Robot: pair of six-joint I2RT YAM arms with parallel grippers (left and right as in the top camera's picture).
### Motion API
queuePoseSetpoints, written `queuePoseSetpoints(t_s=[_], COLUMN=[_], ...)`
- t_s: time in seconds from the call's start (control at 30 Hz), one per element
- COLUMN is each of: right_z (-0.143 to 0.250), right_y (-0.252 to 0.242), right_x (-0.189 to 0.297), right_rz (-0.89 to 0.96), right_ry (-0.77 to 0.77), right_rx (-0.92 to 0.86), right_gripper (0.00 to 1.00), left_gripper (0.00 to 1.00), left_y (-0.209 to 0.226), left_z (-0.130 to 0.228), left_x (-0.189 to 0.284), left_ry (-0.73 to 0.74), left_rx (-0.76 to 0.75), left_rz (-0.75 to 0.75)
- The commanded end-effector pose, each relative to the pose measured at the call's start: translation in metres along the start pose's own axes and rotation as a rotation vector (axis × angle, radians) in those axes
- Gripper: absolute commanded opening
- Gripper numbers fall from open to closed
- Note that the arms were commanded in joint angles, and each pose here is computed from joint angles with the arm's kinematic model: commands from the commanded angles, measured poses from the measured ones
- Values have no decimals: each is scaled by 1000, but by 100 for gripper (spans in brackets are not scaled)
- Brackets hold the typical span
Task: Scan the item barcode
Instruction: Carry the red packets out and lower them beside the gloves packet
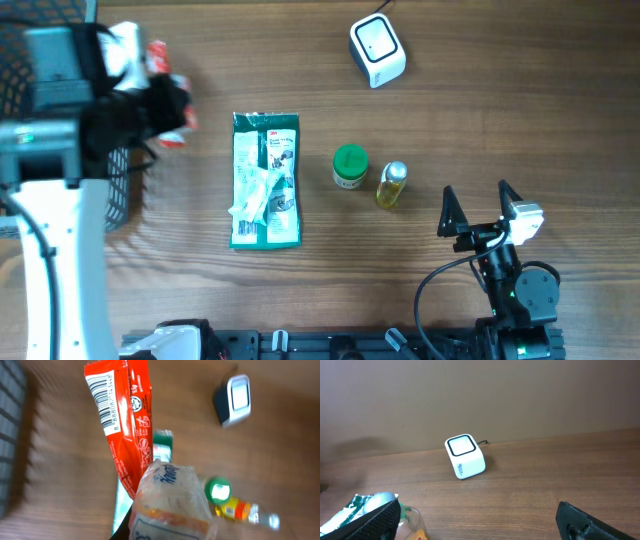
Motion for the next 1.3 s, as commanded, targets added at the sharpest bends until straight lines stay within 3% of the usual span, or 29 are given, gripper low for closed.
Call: queuePoseSetpoints(t_s=[0.0,0.13,0.4,0.83,0.9,0.93,1.03,1.1,1.27], right_z=[-1,-1,-1,-1,-1,-1,-1,-1,-1], right_y=[-1,-1,-1,-1,-1,-1,-1,-1,-1], right_x=[0,0,0,0,0,0,0,0,0], right_rz=[9,9,9,9,9,9,9,9,9], right_ry=[-6,-6,-6,-6,-6,-6,-6,-6,-6], right_rx=[-7,-7,-7,-7,-7,-7,-7,-7,-7], right_gripper=[100,100,100,100,100,100,100,100,100], left_gripper=[4,4,4,4,11,27,46,64,73], left_y=[-16,-37,-48,-42,-37,-35,-35,-36,-53], left_z=[39,90,163,211,210,208,206,202,181], left_x=[-32,-77,-144,-191,-195,-196,-195,-194,-171], left_ry=[115,223,195,261,250,238,225,215,169], left_rx=[32,28,-12,-86,-94,-97,-110,-137,-224], left_rz=[-57,-59,-130,-178,-211,-225,-232,-227,-166])
Point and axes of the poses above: each gripper's point midway between its finger pads, its own x axis back along the fingers, its own y axis along the line the jaws close on, z = x × y, the point moved 3 cm from there along x, back along the fingers, and after that the axes turned 2 degrees about x, right-handed, at the moved point
